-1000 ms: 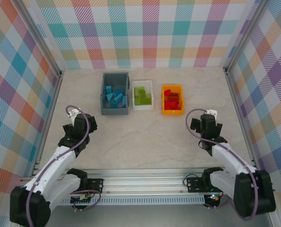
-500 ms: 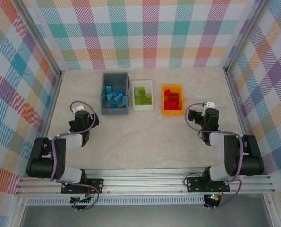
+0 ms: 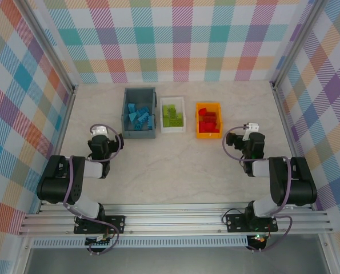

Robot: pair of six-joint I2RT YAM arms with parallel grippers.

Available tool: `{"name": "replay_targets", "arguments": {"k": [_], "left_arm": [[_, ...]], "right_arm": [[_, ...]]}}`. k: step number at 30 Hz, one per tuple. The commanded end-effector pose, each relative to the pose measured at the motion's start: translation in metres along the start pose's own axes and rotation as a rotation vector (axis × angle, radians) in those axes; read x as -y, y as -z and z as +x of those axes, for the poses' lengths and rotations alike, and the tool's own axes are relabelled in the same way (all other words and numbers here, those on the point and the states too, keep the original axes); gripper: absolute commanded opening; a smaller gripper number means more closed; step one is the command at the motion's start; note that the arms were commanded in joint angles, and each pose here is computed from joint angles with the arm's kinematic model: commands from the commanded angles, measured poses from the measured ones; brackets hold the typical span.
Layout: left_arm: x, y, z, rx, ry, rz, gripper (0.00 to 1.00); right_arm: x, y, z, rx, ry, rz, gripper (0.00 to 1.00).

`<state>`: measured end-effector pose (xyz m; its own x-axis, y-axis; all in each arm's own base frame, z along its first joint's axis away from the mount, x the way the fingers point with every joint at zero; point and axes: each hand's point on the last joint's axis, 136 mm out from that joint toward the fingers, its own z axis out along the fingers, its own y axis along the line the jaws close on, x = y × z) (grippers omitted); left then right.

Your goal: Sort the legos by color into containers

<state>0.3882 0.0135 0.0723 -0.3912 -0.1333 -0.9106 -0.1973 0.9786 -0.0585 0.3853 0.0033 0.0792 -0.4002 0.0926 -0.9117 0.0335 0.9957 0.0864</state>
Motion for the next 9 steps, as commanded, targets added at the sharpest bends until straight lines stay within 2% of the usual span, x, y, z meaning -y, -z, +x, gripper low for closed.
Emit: {"name": "replay_targets", "arguments": {"k": [1,9], "left_arm": [[0.0064,-0.0006,-0.0098,0.029,-0.010,0.019,1.00],[0.0066,-0.0007,-0.0089,0.026,-0.012,0.020,1.00]], "right_arm": [[-0.0012,-0.0035,-0.0151,0.041,0.014,0.006,1.00],[-0.0014,-0.0038,-0.0151,0.040,0.014,0.006,1.00]]}}
